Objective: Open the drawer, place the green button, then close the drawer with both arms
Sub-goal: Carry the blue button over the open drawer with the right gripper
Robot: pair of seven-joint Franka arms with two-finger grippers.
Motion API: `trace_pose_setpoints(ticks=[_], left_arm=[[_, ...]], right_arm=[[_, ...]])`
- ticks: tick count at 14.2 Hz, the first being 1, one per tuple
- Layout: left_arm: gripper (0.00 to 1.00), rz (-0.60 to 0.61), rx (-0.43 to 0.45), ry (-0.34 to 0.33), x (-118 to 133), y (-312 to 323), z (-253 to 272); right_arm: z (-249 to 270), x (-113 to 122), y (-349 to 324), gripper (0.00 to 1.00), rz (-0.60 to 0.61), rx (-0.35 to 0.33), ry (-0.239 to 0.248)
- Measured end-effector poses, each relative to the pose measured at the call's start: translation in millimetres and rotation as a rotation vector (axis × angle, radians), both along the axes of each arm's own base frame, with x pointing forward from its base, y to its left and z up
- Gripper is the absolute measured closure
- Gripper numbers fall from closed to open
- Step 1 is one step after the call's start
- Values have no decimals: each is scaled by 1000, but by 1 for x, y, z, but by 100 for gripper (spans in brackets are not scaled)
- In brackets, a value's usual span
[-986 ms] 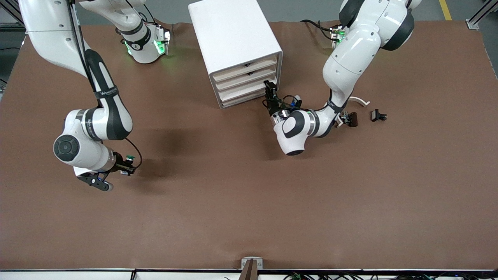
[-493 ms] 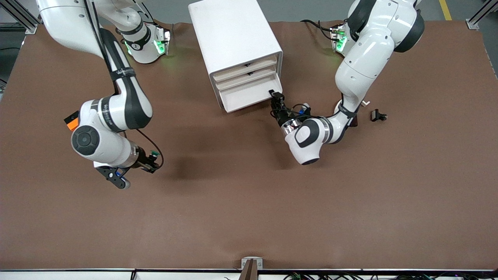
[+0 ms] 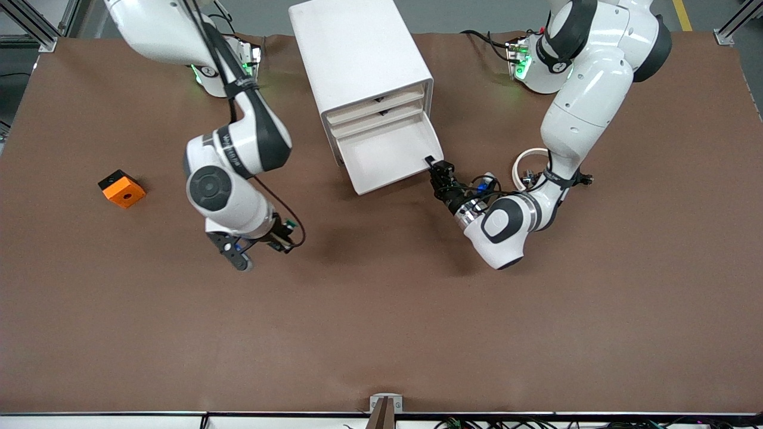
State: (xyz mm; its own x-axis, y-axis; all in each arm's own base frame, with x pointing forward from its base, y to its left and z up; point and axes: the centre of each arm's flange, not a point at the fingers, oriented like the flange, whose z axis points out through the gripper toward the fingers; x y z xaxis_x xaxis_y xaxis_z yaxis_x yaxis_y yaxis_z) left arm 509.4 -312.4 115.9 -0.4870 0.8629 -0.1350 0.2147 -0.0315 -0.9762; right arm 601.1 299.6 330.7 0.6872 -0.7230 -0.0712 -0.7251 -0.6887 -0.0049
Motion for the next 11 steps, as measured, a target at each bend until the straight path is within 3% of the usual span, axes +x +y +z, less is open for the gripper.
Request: trace_pose_setpoints(ticks=[3, 4, 7, 11], left_arm=[[78, 11, -1, -1, 4, 6, 0], [73, 11, -3, -2, 3, 6, 0], [43, 10, -6, -4, 3, 5, 0], [4, 13, -20, -26, 10, 6, 4]], right_arm=[[-1, -30, 57, 59, -49, 6, 6], [-1, -44, 79, 59, -65, 6, 9], [1, -83, 136, 59, -105, 10, 1], [4, -108, 168, 59, -147, 12, 2]])
